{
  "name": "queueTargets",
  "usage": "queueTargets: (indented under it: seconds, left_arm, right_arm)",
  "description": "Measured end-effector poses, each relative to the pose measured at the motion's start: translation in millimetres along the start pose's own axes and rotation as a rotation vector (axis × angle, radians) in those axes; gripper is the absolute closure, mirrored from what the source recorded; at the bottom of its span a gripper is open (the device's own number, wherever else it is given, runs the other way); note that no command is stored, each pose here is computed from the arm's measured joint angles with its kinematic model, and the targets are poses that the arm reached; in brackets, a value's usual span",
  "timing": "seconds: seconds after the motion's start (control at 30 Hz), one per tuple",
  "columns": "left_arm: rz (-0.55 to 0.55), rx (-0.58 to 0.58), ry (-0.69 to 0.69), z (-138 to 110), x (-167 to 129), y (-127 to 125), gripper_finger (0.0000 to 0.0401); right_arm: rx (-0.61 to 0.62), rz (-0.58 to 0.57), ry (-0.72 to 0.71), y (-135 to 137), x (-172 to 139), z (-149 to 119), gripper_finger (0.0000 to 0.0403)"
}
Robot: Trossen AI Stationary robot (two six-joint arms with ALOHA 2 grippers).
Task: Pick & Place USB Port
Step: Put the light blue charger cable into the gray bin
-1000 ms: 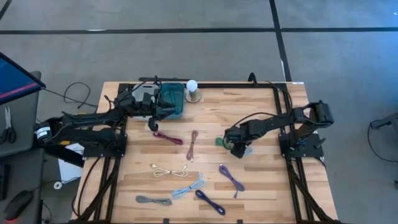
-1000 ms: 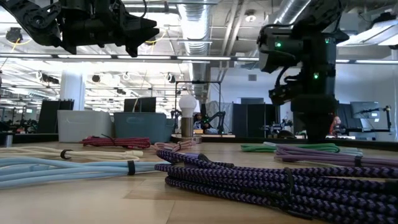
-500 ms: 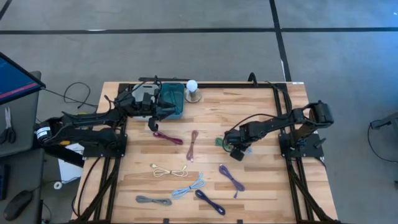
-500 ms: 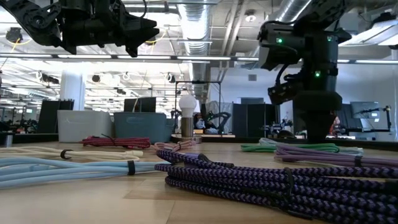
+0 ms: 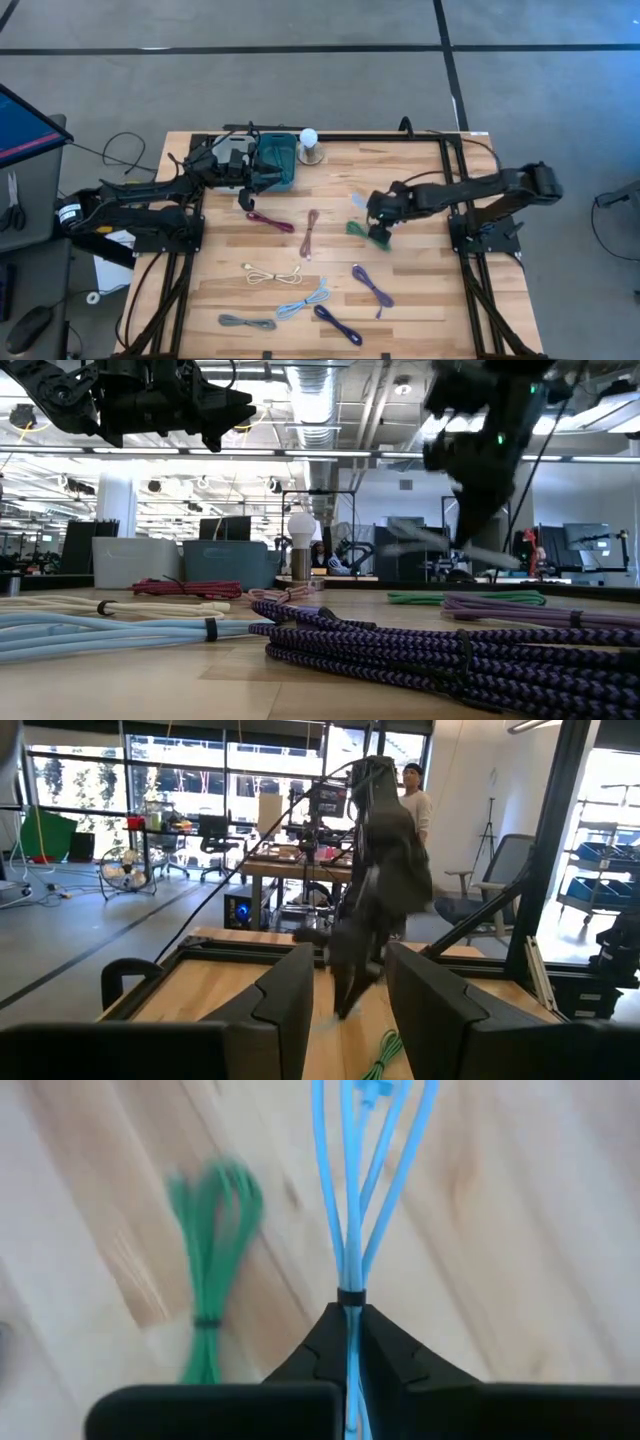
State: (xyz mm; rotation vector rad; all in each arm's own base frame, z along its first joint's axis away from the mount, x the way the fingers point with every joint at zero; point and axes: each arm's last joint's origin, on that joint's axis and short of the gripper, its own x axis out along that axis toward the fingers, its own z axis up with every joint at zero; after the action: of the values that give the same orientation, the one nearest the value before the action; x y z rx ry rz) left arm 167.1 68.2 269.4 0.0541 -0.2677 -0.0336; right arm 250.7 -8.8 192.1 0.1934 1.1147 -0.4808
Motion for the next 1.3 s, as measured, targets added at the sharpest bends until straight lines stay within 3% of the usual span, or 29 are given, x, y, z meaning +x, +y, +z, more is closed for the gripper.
queueTargets:
  seconds: [0.33, 0.53, 0.87, 1.3]
  left_arm:
    - [0.020, 0.002, 0.010, -0.7, -1.6, 3.5, 0.0274]
    - [0.020, -0.028, 0.009, -0.6, -1.5, 3.5, 0.0274]
    - [-0.011, -0.033, 0.005, -0.7, 0.9, -1.9, 0.0261]
    - [-0.043, -0.043, 0.003, -0.9, 3.1, -7.4, 0.0210]
  right_arm:
    - [-0.039, 0.151, -0.486, -11.1, -58.0, 31.4, 0.0402]
    - [-0.109, 0.268, -0.712, -5.1, -67.8, 52.6, 0.0402]
    - [-0.116, 0.330, -0.774, 4.0, -24.7, 80.6, 0.0403]
    - [-0.224, 0.342, -0.885, 27.5, -16.6, 142.6, 0.0403]
